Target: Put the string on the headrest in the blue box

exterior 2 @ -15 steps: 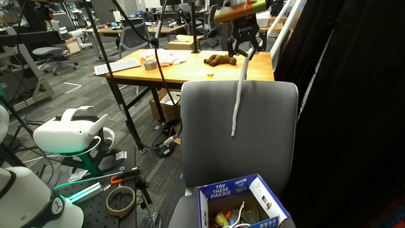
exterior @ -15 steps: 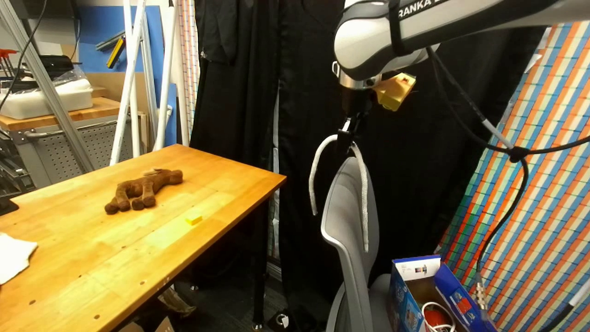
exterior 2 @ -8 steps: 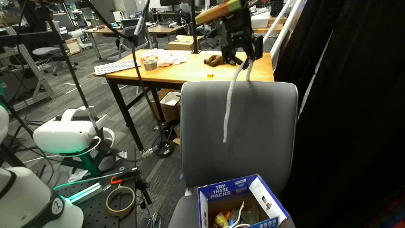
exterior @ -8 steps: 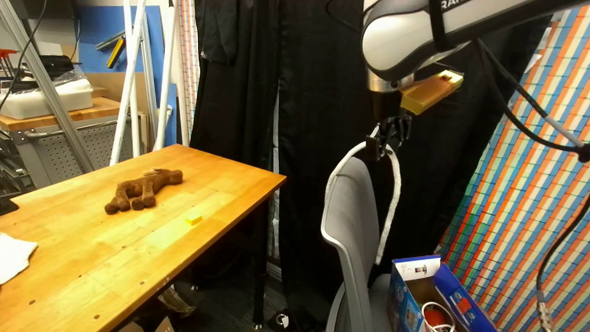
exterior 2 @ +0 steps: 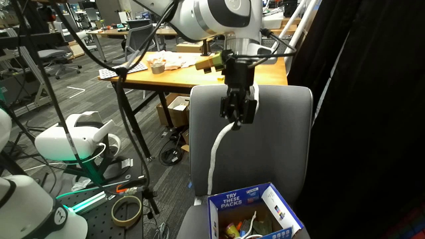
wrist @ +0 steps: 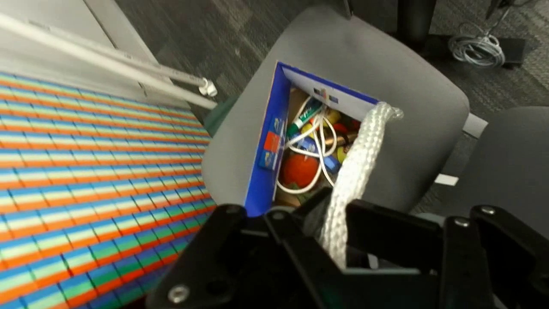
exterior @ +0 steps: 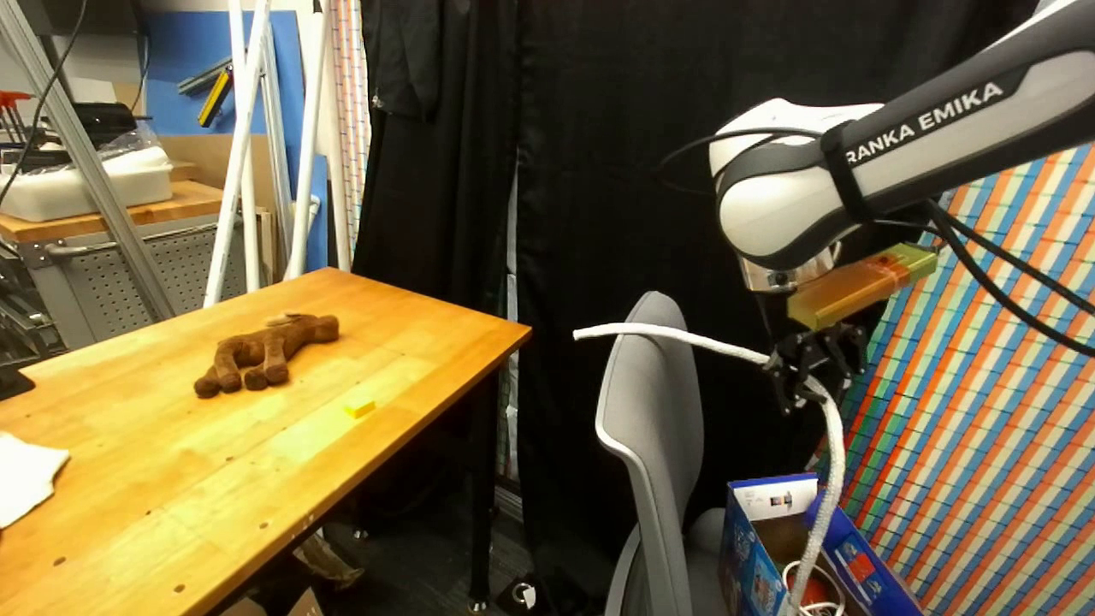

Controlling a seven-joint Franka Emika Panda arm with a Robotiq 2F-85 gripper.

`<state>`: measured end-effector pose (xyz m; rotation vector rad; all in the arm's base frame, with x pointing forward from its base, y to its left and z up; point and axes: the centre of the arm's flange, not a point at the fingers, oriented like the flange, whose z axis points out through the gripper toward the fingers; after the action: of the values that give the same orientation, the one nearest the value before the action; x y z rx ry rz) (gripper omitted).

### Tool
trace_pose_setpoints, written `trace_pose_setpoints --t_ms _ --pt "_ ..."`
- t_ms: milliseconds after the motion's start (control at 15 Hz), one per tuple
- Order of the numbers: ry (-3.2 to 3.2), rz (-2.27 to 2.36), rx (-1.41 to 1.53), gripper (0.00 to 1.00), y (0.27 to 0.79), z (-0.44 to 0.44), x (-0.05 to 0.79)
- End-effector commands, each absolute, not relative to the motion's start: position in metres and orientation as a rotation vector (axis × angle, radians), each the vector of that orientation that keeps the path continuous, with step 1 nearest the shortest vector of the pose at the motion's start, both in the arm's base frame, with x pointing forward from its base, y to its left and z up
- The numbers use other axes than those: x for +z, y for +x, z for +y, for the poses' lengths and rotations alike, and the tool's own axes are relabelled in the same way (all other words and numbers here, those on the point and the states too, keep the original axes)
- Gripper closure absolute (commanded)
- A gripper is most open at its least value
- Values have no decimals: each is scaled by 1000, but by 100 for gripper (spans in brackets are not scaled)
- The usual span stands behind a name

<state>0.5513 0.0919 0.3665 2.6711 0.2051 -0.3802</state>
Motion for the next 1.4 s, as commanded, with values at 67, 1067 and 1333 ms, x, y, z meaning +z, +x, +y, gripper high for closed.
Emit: trace_pose_setpoints --t_ms 67,1067,1333 --pt "2489 -26 -500 92 530 57 351" --pt "2811 -9 -428 93 648 72 298" --pt "2654 -199 -634 93 633 22 270"
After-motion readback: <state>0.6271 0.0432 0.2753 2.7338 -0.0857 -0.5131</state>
